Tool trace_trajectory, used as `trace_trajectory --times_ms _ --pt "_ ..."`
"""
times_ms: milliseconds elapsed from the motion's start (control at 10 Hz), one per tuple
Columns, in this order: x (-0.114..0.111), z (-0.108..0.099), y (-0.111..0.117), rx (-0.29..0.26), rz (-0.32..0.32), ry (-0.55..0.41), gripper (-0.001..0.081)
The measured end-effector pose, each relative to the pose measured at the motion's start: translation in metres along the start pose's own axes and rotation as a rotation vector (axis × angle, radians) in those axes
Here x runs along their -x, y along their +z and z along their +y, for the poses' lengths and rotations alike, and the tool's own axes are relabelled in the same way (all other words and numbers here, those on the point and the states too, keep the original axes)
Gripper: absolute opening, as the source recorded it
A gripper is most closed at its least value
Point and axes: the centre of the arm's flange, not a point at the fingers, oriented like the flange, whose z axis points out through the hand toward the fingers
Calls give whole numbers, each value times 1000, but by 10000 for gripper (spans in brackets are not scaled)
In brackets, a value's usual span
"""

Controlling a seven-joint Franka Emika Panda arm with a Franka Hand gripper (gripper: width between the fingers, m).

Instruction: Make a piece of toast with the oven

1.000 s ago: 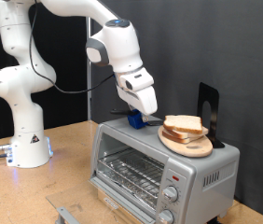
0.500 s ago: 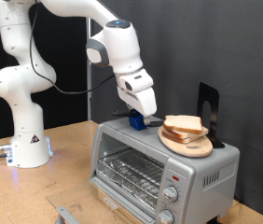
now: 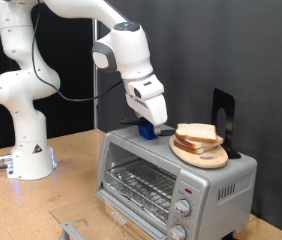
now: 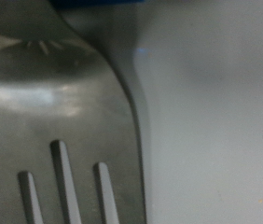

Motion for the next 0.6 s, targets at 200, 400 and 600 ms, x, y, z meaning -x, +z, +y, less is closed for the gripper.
trace_trajectory --times_ms 200,400,600 --pt "1 0 1 -4 -5 2 808" --pt "2 0 1 -12 -12 8 808" --pt "3 1 1 -15 -16 11 808"
